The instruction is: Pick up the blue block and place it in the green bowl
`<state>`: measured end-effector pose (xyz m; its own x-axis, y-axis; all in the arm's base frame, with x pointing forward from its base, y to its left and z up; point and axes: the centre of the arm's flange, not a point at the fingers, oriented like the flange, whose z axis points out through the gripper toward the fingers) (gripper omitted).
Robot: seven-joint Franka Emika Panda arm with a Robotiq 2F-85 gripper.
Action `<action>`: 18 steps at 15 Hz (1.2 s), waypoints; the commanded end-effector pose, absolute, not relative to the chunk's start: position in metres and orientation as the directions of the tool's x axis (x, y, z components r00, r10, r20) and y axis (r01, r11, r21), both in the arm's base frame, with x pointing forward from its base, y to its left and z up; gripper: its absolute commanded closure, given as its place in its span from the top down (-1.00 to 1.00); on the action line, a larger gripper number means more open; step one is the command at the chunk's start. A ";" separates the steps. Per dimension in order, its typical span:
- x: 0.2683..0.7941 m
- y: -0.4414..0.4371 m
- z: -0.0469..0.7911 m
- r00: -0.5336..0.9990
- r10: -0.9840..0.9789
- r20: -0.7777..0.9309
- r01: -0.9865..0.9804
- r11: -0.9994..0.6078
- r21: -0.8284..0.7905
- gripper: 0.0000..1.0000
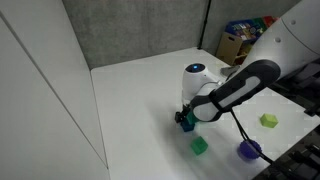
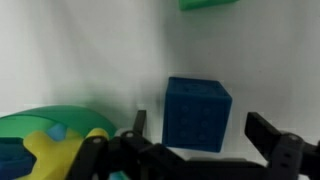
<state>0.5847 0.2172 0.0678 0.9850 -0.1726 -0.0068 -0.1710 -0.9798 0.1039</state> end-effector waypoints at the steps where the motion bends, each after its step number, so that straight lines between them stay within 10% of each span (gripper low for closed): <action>1: 0.593 0.220 0.060 0.984 -0.179 -0.005 -0.178 -0.979 0.096 0.50; 7: 0.595 0.217 0.065 0.984 -0.178 -0.016 -0.175 -0.978 0.110 -0.32; 18: 0.641 0.214 0.146 0.983 -0.183 0.025 -0.184 -0.982 0.045 -0.36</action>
